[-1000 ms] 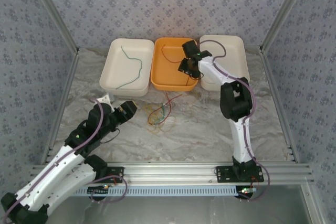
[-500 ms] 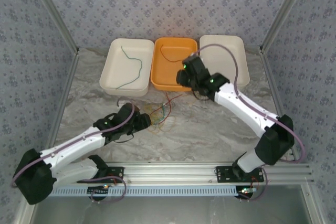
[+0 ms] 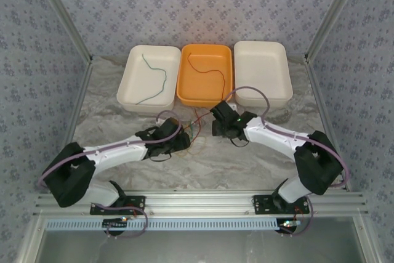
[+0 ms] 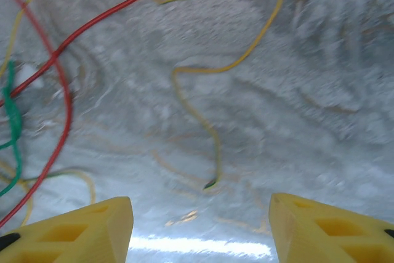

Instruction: Untangle the cables

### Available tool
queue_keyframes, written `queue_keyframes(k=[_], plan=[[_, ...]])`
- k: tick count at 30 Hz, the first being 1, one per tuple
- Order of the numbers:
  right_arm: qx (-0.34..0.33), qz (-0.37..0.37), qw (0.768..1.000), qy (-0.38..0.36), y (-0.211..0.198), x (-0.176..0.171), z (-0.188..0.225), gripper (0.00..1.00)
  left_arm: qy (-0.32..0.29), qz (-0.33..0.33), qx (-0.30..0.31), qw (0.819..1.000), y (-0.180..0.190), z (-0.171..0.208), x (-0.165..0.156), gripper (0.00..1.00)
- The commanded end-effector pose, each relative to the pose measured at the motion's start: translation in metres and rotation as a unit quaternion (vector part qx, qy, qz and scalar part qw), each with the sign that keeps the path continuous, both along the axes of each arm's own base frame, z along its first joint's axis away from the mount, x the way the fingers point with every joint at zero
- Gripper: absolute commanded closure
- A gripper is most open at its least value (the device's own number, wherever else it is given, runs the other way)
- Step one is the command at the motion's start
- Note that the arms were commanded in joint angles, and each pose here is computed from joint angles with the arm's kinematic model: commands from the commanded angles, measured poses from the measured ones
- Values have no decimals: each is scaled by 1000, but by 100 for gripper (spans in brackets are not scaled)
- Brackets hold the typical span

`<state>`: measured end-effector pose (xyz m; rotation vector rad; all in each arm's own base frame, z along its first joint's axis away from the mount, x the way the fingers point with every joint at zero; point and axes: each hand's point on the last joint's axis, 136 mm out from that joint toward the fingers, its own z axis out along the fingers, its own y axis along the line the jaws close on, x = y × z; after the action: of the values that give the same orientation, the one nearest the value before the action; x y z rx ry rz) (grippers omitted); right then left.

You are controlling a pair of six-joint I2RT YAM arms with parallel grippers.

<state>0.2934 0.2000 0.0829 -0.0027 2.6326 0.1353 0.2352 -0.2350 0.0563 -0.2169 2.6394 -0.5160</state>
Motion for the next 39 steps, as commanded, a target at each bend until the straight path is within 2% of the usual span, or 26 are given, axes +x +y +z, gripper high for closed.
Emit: queue_keyframes(k=[1, 4, 6, 7, 13, 16, 19, 21, 26, 33, 39], plan=[[-27, 21, 999, 13, -2, 13, -15, 40, -26, 0, 13, 1000, -4, 3, 10, 39], [-30, 29, 999, 20, 6, 18, -26, 44, -32, 5, 33, 999, 1, -3, 14, 61], [-33, 28, 999, 14, 11, 22, -24, 45, -35, 15, 55, 998, 9, -7, 16, 90], [-32, 29, 999, 10, 15, 24, -22, 45, -38, 17, 64, 997, 12, -7, 16, 100], [-45, 42, 997, -39, 45, 21, 10, 44, -68, 36, 87, 993, 41, 11, 8, 100], [-32, 47, 998, -40, 67, 33, 12, 42, -77, 39, 75, 993, 50, 16, 1, 100], [-24, 49, 998, -29, 87, 50, -2, 45, -83, 37, 37, 995, 49, 19, -3, 100], [-16, 45, 999, -15, 98, 63, -15, 51, -85, 38, 22, 995, 50, 20, -4, 100], [-9, 27, 1000, 6, 111, 78, -39, 51, -83, 45, 11, 995, 56, 22, -6, 100], [0, 19, 1000, -7, 113, 62, -30, 51, -91, 63, 21, 994, 70, 32, -8, 100], [48, 22, 998, -14, 127, 32, -19, 53, -97, 71, 8, 993, 76, 37, -8, 100]])
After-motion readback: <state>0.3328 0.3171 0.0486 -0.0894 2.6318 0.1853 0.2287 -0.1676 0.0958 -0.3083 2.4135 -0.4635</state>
